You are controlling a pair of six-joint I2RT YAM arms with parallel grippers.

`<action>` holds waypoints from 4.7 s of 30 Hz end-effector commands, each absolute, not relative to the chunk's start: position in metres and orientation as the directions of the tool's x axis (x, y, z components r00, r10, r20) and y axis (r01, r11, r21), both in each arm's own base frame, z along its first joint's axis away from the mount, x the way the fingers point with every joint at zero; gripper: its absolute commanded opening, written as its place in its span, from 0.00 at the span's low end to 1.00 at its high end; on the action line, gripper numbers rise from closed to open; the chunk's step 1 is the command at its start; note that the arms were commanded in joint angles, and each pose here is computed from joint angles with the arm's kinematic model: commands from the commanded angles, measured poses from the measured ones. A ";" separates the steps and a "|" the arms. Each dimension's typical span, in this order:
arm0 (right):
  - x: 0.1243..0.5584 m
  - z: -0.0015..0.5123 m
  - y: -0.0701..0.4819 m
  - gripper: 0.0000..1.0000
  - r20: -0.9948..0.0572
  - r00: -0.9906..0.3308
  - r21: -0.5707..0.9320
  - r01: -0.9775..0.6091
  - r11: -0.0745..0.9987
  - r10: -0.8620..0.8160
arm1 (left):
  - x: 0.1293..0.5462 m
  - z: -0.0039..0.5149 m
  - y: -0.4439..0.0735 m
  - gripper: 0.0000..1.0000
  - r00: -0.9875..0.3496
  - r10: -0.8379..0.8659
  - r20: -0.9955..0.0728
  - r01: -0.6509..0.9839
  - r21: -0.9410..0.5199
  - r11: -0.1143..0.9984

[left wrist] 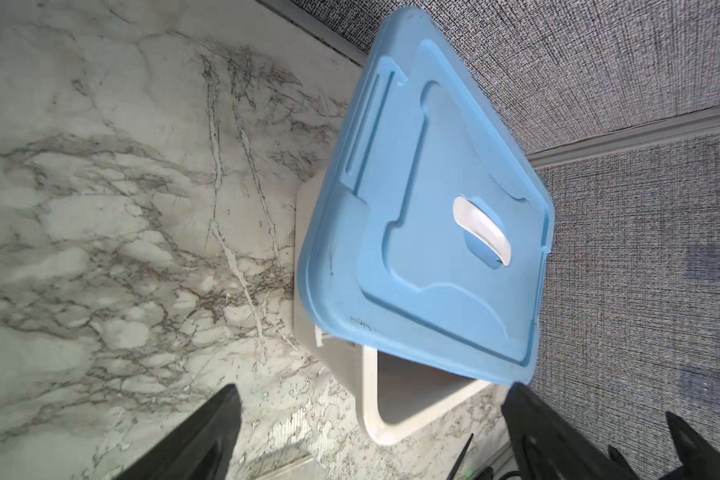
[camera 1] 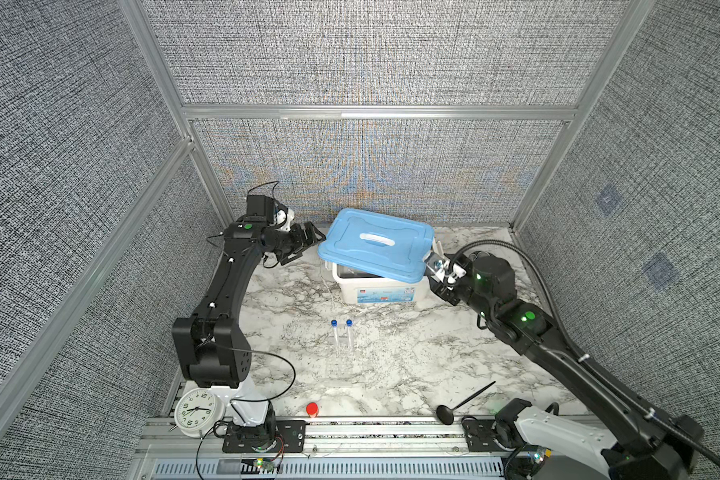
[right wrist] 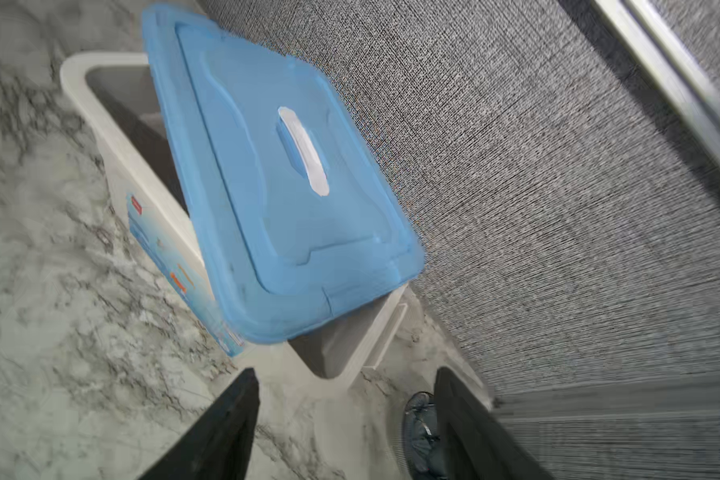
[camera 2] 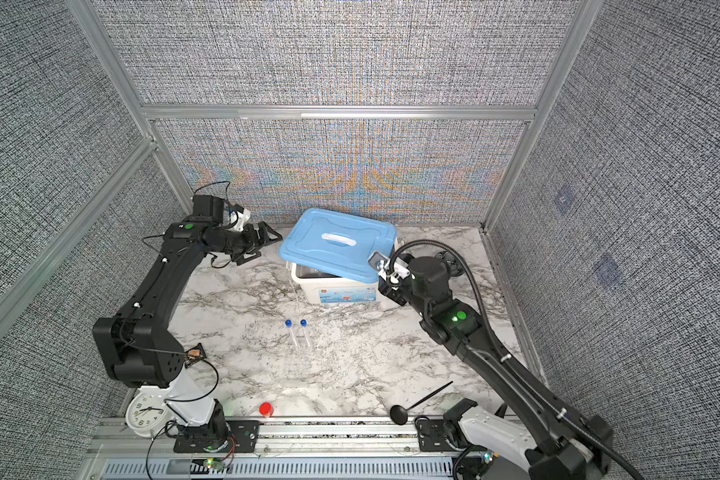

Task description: Organize the chemistry lab equipment

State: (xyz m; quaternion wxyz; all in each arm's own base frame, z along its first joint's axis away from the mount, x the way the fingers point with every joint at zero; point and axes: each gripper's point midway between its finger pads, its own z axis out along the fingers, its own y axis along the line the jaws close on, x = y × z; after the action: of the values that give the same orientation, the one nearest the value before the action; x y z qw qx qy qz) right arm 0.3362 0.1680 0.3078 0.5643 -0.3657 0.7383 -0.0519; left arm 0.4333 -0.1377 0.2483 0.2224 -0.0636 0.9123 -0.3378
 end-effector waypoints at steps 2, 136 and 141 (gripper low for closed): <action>0.355 0.303 0.162 0.69 -0.894 -0.410 -0.029 -0.352 0.935 -0.182 | 0.446 0.232 -0.141 0.99 -0.895 -0.184 -0.407 0.073 -0.539 0.839; 0.382 0.184 0.122 0.46 -0.543 -0.834 0.187 0.000 0.982 0.104 | 0.366 0.186 -0.188 0.52 -0.928 0.107 -0.357 0.273 -0.456 0.847; 0.377 0.184 0.139 0.39 -0.547 -0.834 0.218 -0.063 0.974 0.069 | 0.367 0.194 -0.183 0.56 -0.927 0.107 -0.359 0.268 -0.438 0.858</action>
State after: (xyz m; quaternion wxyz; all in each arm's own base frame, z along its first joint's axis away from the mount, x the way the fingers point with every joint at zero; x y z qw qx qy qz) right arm 0.3916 0.1284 0.1946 0.3208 0.0265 0.9417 0.0982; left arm 0.3705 -0.1914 0.1964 0.1714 0.0989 0.9422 -0.2704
